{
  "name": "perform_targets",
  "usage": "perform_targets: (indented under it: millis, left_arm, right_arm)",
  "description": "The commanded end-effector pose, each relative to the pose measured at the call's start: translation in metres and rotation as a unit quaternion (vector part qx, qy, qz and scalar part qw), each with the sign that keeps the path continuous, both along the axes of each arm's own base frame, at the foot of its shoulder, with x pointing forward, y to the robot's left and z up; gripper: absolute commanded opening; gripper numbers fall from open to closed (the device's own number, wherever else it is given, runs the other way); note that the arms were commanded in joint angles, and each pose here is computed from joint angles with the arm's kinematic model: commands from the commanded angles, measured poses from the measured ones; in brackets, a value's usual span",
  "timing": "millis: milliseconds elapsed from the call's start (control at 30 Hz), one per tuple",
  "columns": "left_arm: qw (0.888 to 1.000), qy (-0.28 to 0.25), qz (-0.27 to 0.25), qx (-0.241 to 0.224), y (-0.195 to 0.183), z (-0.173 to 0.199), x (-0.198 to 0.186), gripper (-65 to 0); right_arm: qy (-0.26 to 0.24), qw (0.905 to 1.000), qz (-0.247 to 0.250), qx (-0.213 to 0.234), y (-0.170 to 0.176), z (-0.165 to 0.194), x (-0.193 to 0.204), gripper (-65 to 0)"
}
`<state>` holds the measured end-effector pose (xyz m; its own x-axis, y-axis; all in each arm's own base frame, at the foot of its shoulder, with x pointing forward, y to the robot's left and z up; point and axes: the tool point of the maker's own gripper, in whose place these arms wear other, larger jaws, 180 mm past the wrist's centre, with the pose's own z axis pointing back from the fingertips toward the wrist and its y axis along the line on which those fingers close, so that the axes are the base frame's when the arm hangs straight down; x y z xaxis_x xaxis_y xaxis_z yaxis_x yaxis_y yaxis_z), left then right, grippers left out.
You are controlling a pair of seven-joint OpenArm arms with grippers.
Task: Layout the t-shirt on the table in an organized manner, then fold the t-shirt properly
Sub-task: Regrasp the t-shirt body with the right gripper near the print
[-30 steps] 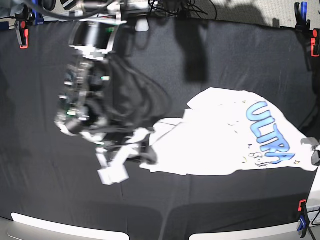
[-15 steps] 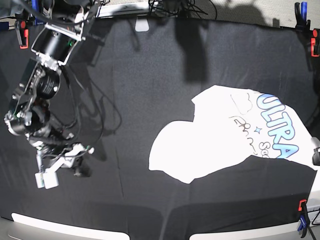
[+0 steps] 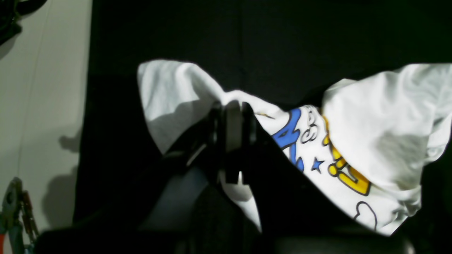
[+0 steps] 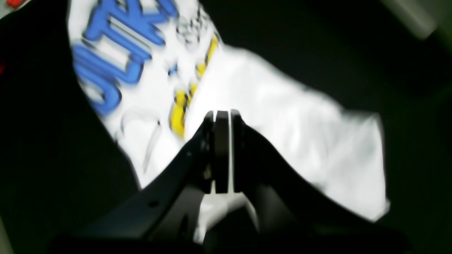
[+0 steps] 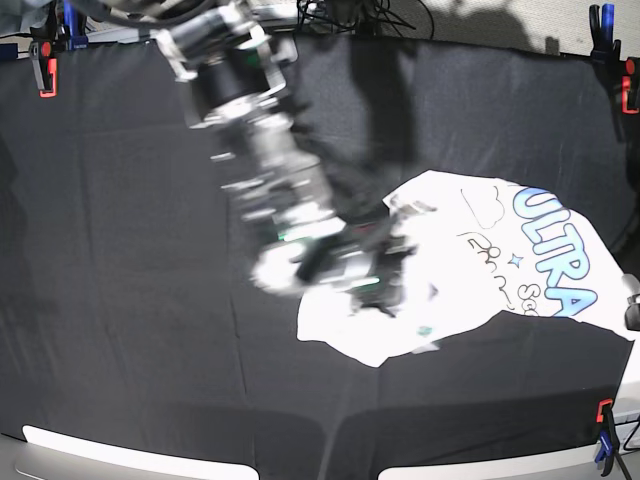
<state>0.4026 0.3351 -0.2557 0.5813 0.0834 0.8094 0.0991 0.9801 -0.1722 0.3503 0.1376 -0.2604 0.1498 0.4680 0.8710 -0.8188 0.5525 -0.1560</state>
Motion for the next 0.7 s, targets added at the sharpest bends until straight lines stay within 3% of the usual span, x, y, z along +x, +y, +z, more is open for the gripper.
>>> perform_targets:
  millis: [0,100,200,267,367,433,500,533,667]
  left_arm:
    - [0.999,-0.035,0.005,0.010,0.009,0.027,0.008,-65.0]
    - [0.999,-0.035,0.005,0.011,0.009,0.027,0.008,-65.0]
    - [0.999,-0.035,0.005,0.011,0.010,0.027,0.008,-65.0]
    - [0.999,-0.035,0.005,0.011,0.010,0.027,0.008,-65.0]
    - [0.999,-0.035,0.005,0.011,0.010,0.027,0.008,-65.0]
    - [0.999,-0.035,0.005,0.011,0.010,0.027,0.008,-65.0]
    - [0.999,-0.035,0.005,0.011,0.010,0.027,0.008,-65.0]
    - [0.999,-0.035,0.005,0.011,0.010,0.027,0.008,-65.0]
    - [0.999,-0.035,0.005,0.011,0.010,0.027,0.008,-65.0]
  right_arm:
    - [-0.029,0.9996,-0.005,0.000,0.006,0.012,0.007,-65.0]
    - [-0.039,0.9984,0.011,-0.039,0.027,-0.014,-0.002,-65.0]
    - [-0.044,0.9949,-0.020,-0.088,0.025,-0.053,0.006,-65.0]
    - [-0.035,0.9940,-0.052,-0.089,0.020,-0.072,0.013,-65.0]
    - [-0.033,0.9952,-0.047,-0.079,0.024,-0.089,0.012,-63.9]
    - [-0.033,0.9954,-0.039,-0.081,0.027,-0.093,0.009,-47.0]
    - [-0.040,0.9959,-0.031,-0.075,0.032,-0.090,0.007,-34.3]
    - [-0.046,0.9963,-0.026,-0.068,0.035,-0.088,0.006,-30.9]
    - [-0.044,0.9966,-0.010,-0.068,0.043,-0.090,-0.003,-30.5]
